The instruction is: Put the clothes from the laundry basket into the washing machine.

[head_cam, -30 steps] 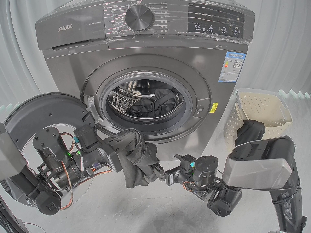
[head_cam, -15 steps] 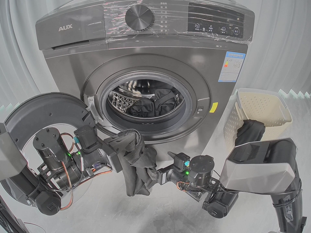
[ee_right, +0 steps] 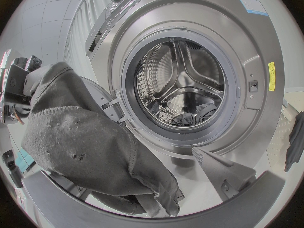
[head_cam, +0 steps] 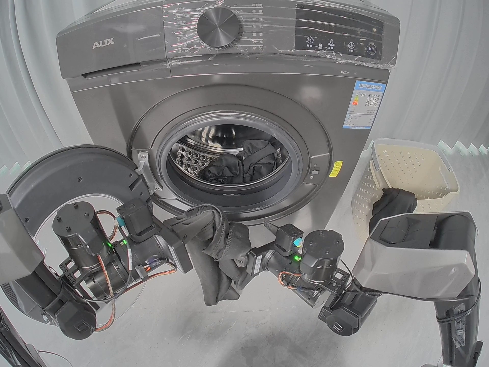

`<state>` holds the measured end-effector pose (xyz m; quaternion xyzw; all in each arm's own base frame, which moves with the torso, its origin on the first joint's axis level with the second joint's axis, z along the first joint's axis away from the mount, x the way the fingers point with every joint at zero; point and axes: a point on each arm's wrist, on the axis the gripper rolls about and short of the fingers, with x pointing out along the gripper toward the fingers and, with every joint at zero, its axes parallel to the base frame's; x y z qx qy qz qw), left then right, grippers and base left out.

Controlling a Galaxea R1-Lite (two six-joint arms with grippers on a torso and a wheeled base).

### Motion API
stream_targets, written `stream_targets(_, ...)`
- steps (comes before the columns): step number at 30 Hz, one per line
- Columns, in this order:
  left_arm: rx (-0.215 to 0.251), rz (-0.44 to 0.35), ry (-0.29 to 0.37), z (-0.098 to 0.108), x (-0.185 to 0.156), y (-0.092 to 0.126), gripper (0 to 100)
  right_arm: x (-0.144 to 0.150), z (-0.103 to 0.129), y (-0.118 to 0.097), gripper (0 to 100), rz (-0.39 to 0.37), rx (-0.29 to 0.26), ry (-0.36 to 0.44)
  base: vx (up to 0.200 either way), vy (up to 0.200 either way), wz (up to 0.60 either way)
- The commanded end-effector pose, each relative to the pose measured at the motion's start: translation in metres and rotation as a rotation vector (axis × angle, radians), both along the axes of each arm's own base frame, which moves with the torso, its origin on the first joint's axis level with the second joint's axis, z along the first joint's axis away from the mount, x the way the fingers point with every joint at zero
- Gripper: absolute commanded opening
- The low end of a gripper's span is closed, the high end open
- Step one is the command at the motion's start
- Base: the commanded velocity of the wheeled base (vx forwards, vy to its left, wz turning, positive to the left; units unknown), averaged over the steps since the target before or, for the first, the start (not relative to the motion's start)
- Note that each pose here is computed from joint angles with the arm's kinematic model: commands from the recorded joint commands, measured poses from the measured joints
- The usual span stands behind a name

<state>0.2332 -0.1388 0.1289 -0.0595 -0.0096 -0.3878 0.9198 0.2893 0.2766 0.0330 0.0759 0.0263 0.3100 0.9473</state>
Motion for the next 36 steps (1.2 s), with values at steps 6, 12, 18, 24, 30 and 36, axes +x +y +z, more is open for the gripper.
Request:
stream_targets(6, -0.001, -0.002, -0.001, 0.0, 0.0, 0.0, 0, 0.013, 0.003, -0.002, 100, -0.027, 0.026, -0.021, 0.0, 0.0, 0.0)
stream_targets(12, 0.004, 0.0, 0.007, -0.002, 0.0, 0.0, 0, 0.008, 0.004, 0.0, 0, -0.016, 0.03, -0.014, 0.0, 0.0, 0.0)
stream_targets(18, 0.006, 0.004, 0.011, -0.003, 0.002, 0.0, 0, -0.007, 0.015, -0.002, 0, 0.009, 0.031, -0.009, 0.0, 0.0, 0.0)
stream_targets(24, 0.014, 0.016, 0.029, -0.009, 0.006, 0.002, 0, -0.024, 0.037, -0.015, 0, 0.015, 0.039, -0.016, 0.0, 0.0, 0.0)
stream_targets(30, 0.025, 0.004, 0.045, -0.013, 0.005, 0.0, 0, -0.04, 0.051, -0.028, 0, 0.024, 0.037, -0.014, 0.0, 0.0, 0.0)
stream_targets(36, 0.027, -0.001, 0.057, -0.016, 0.005, -0.001, 100, -0.045, 0.054, -0.025, 0, 0.039, 0.043, -0.02, 0.0, 0.0, 0.0)
